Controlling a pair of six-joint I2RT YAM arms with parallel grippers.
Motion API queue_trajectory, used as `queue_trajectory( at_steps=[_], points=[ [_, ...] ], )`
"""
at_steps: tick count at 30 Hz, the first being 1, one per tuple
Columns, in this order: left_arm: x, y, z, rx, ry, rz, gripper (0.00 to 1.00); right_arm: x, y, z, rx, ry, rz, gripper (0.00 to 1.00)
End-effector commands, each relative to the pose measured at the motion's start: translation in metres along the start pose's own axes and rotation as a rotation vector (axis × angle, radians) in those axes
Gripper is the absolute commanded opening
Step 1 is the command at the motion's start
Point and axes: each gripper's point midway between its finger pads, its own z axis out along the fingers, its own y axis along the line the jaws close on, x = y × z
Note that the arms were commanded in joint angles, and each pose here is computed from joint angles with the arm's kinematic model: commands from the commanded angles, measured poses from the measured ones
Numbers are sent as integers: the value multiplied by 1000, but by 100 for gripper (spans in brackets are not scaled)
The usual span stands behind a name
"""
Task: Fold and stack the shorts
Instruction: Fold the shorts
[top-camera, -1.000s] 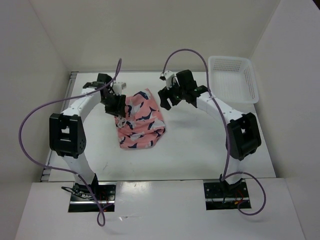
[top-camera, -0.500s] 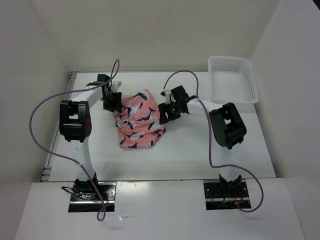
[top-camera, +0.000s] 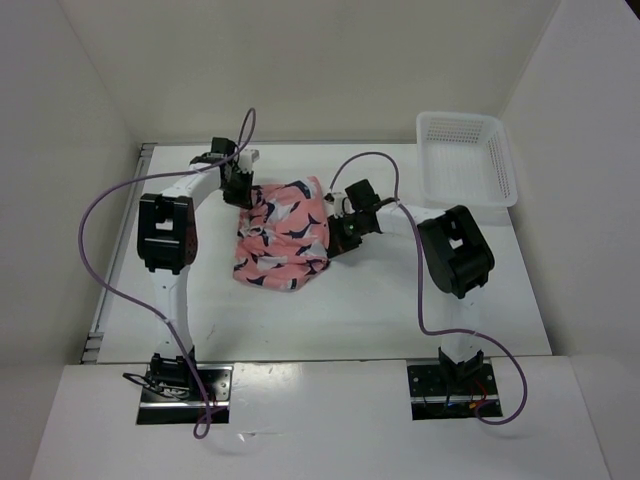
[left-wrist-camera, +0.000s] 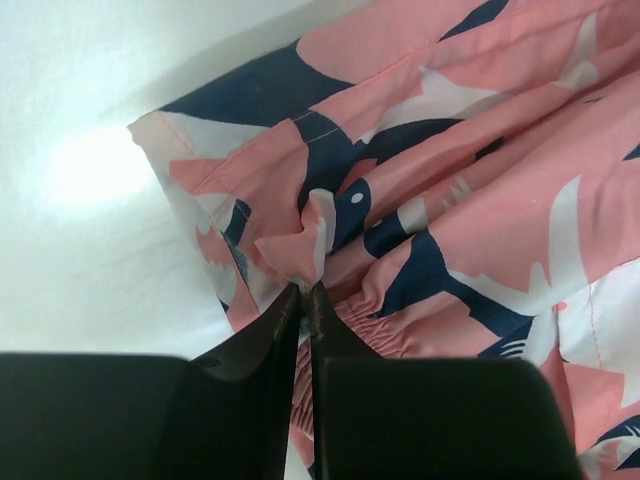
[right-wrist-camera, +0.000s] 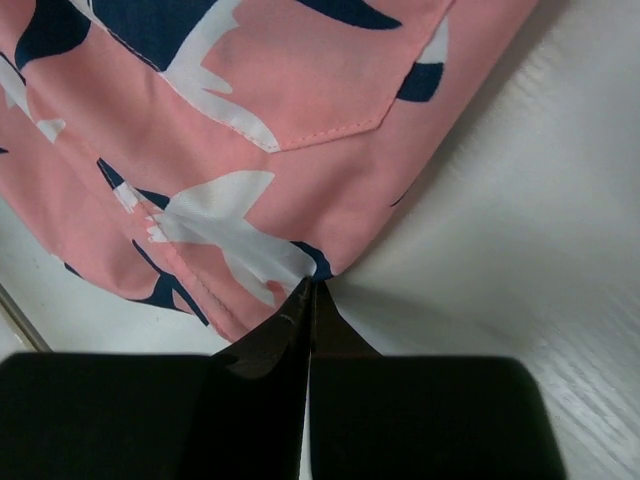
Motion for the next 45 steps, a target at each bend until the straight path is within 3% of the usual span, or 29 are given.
queue_trajectory(
  at_steps=[1,6,12,14,16,18,19,20,23,26,31,33,34,35,38,40,42,43,45],
  points=[
    [-30,-27,9,77,-63,56,13,-29,-12,-19,40,-83,-57,0],
    [-42,-37,14,87,-79,80,13,-54,-34,-40,118,-132,-108,1],
    [-31,-33,6,52,-69,76,16,-68,-34,-57,149,-169,-174,11],
    [-26,-34,4,52,-66,75,38,-73,-33,-69,157,-180,-208,23],
    [-31,-33,0,39,-83,80,47,-71,-27,-74,139,-168,-224,38],
    [-35,-27,-5,2,-94,81,62,-73,-16,-85,116,-180,-246,45],
    [-41,-26,-8,-12,-109,84,65,-74,-11,-90,105,-186,-250,56],
    [-55,-25,-17,-26,-144,92,76,-78,0,-102,94,-209,-265,61],
    [-87,-27,-47,-58,-236,110,81,-89,11,-125,101,-269,-276,68],
    [-117,-34,-90,-82,-330,126,89,-113,11,-170,166,-383,-265,85],
    [-142,-36,-186,-114,-491,131,91,-139,-30,-261,440,-575,-228,92],
    [-136,-29,-231,-141,-540,115,91,-140,-41,-297,538,-623,-248,94],
    [-131,-25,-242,-152,-552,108,99,-131,-63,-313,626,-622,-221,95],
    [-113,-17,-240,-161,-514,85,99,-125,-74,-325,679,-624,-212,97],
    [-82,5,-294,-220,-569,33,99,-98,-110,-372,843,-635,-140,100],
    [-37,39,-284,-268,-499,-52,99,-76,-126,-394,898,-636,-76,100],
    [-11,53,-299,-303,-514,-98,99,-60,-132,-397,934,-607,-39,100],
    [14,59,-282,-303,-462,-127,99,-56,-130,-405,959,-611,-52,100],
    [33,57,-286,-308,-467,-141,99,-44,-128,-403,965,-587,-37,100]
  ],
)
